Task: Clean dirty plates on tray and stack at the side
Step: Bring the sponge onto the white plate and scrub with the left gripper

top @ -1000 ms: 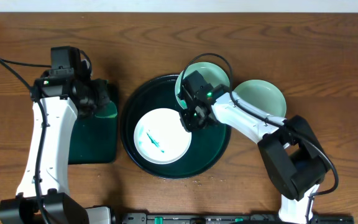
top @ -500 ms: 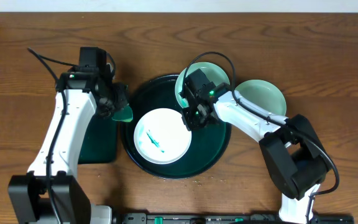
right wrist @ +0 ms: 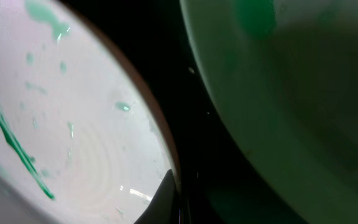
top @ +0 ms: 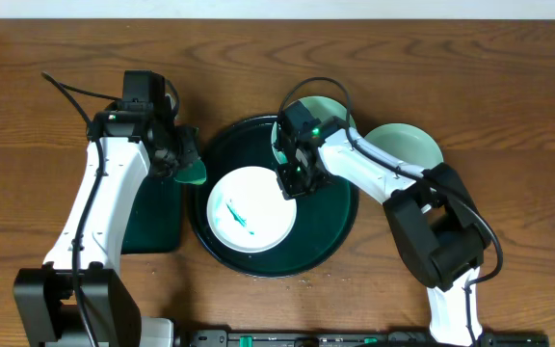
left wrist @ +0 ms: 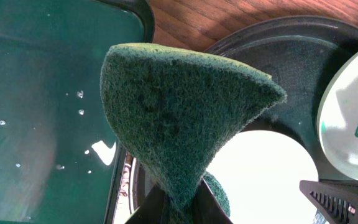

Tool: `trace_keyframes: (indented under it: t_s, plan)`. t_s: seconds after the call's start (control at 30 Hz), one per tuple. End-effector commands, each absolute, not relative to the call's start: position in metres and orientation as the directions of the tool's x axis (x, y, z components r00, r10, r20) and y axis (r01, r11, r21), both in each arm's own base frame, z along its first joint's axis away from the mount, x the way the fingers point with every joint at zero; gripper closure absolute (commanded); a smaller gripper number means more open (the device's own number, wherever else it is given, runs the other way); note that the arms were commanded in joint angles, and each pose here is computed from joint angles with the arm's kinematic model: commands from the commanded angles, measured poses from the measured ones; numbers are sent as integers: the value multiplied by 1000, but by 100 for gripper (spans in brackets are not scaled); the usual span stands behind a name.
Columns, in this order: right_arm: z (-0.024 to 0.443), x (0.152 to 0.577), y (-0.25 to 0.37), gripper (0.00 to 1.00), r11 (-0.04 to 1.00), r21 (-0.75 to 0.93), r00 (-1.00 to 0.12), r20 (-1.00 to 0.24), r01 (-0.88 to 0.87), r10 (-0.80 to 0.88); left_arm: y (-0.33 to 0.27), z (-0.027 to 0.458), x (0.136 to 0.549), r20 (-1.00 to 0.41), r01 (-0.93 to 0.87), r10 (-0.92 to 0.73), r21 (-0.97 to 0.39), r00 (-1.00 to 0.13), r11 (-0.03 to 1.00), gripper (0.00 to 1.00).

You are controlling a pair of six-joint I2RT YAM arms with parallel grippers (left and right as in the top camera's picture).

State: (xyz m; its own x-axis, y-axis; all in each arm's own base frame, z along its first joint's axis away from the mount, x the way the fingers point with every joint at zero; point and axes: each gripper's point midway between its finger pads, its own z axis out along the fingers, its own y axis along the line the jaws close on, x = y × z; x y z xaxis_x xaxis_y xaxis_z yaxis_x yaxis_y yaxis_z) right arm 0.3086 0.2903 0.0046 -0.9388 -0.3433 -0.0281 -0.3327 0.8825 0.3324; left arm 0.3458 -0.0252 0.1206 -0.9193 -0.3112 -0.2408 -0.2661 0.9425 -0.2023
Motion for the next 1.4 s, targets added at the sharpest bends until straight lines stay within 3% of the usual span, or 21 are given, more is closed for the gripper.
trace_keyframes:
  t_s: [0.0,0.2,0.53,0.7,0.8,0.93,1.03,1.17,1.27,1.37]
  plan:
    - [2,310,294,99,883,324,-936,-24,-340,-351,-25,118,343,-226,-283,-326,-204,-918,937,93]
    - [2,312,296,99,924,320,-975,4,-209,-222,-35,102,329,-170,-318,-352,-198,-920,927,93]
    - [0,312,300,99,925,306,-973,-14,-224,-231,-73,52,297,-105,-319,-341,-182,-934,930,93]
    - [0,312,299,99,923,305,-971,-15,-232,-239,-55,28,286,-181,-401,-399,-25,-899,916,93]
    - [0,312,300,99,923,306,-970,-17,-235,-242,-56,19,280,-193,-386,-380,-6,-905,922,93]
    - [0,312,300,99,922,306,-970,-18,-236,-242,-78,18,276,-148,-300,-308,-77,-940,951,93]
    - [0,312,300,99,923,306,-970,-17,-235,-242,-115,21,269,-90,-135,-159,-228,-983,964,93]
    - [0,312,299,99,923,305,-970,-17,-236,-242,-155,33,258,-49,1,-22,-435,-999,900,93]
    - [0,312,300,99,923,306,-970,-17,-236,-242,-155,34,261,-65,18,-12,-436,-998,900,93]
    - [0,312,300,99,922,306,-970,-17,-236,-242,-137,28,274,-126,6,-38,-330,-991,944,93]
